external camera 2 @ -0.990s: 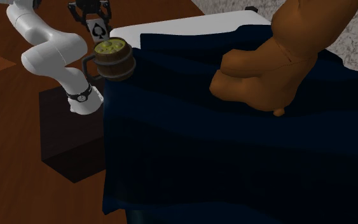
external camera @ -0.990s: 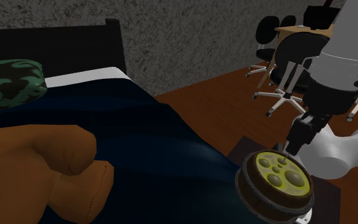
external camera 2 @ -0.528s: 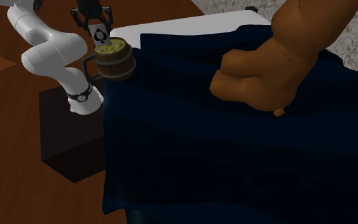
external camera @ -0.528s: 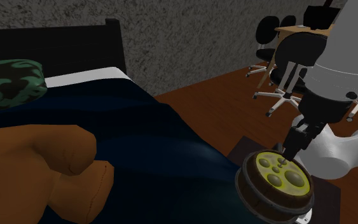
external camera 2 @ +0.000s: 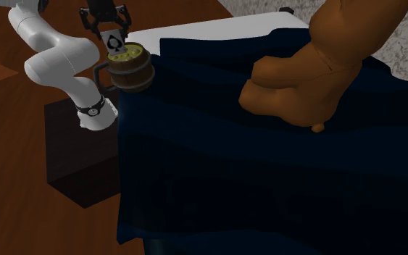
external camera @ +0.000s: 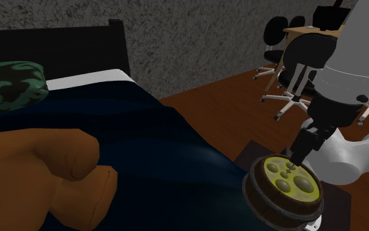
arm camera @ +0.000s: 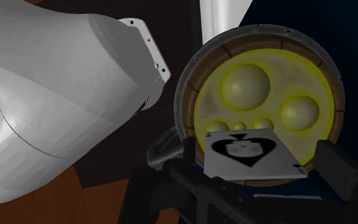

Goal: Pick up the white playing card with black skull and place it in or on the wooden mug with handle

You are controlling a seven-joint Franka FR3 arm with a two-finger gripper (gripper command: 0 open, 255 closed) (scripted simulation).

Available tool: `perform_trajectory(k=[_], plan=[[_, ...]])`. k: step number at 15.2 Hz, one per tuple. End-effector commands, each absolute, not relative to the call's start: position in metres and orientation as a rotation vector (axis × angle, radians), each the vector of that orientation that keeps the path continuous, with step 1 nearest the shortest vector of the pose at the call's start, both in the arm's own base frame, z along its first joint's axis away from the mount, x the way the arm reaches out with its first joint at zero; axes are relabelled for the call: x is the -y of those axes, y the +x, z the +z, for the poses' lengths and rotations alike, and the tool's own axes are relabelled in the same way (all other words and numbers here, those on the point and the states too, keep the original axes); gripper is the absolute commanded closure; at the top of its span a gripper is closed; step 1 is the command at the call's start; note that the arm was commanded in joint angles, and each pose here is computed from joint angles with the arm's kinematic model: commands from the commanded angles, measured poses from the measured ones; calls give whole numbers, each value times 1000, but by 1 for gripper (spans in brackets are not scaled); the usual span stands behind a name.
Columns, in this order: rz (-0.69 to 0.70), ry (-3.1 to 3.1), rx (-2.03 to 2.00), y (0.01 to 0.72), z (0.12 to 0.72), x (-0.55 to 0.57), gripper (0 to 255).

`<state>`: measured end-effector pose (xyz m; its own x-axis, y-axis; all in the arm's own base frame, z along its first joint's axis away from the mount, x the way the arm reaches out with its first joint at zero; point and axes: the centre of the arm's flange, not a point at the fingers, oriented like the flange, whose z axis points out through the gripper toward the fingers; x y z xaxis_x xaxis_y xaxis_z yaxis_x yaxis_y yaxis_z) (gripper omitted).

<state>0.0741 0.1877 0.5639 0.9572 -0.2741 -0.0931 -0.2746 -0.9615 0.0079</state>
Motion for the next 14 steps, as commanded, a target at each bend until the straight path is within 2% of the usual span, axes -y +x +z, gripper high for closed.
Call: perform_trajectory(k=[1, 6, 14], plan=[[147, -3103, -435, 74, 564, -188, 0], [146, -3103, -435, 79, 614, -187, 0], [146, -3103, -435, 79, 614, -187, 0]])
